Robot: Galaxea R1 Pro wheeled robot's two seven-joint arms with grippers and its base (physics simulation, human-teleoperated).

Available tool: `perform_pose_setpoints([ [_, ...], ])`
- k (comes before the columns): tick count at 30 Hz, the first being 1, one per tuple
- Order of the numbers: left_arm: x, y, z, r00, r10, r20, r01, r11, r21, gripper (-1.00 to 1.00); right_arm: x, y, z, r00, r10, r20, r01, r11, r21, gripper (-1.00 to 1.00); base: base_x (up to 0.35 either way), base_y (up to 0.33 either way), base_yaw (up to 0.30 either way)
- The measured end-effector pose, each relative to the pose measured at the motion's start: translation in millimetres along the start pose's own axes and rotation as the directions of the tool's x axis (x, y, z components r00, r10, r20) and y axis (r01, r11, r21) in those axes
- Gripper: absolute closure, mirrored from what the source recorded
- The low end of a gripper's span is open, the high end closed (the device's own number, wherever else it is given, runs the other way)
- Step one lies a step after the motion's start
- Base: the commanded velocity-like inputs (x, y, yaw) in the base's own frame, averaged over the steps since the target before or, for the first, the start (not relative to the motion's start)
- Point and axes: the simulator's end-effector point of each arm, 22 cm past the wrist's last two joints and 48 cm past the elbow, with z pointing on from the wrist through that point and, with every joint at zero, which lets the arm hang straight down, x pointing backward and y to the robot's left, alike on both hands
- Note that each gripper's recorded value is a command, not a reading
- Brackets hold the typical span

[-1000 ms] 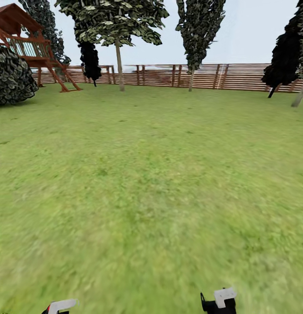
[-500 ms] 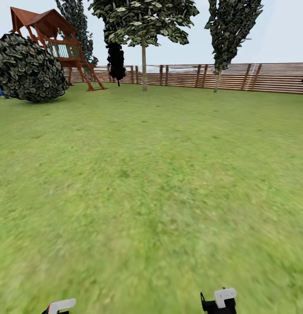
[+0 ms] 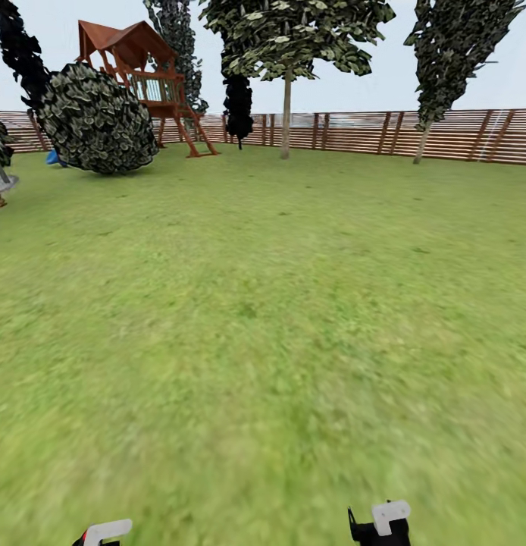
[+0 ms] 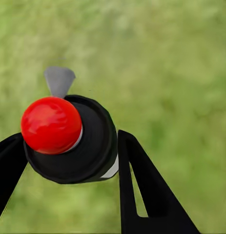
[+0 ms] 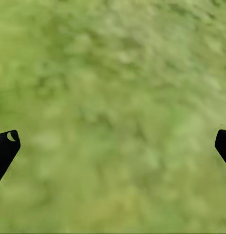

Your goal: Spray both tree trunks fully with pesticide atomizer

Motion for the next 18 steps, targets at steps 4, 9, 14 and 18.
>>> perform_pose_setpoints([
  [4,-0.1,0.7,0.1,1.000,0.000,0.000,0.000,1.000,-0.001,1.00,0.1,-0.3,0.0,1.000,-0.001,0.000,0.001,1.000,0.000,-1.00,0.333,0.020,0.011],
  [9,-0.2,2.4,0.4,1.000,0.001,0.000,-0.001,1.000,-0.003,1.00,0.1,-0.2,0.0,1.000,-0.001,0.000,0.001,1.000,-0.001,-1.00,0.337,0.002,-0.040],
  [14,-0.2,2.3,0.4,1.000,0.001,0.000,-0.001,1.000,-0.003,1.00,0.1,-0.2,0.0,1.000,-0.001,0.000,0.001,1.000,-0.002,-1.00,0.338,0.067,-0.259],
  [18,-0.2,2.5,0.4,1.000,0.001,0.000,-0.001,1.000,-0.004,1.00,0.1,-0.3,0.0,1.000,-0.001,0.000,0.001,1.000,-0.001,-1.00,0.338,0.098,-0.285],
])
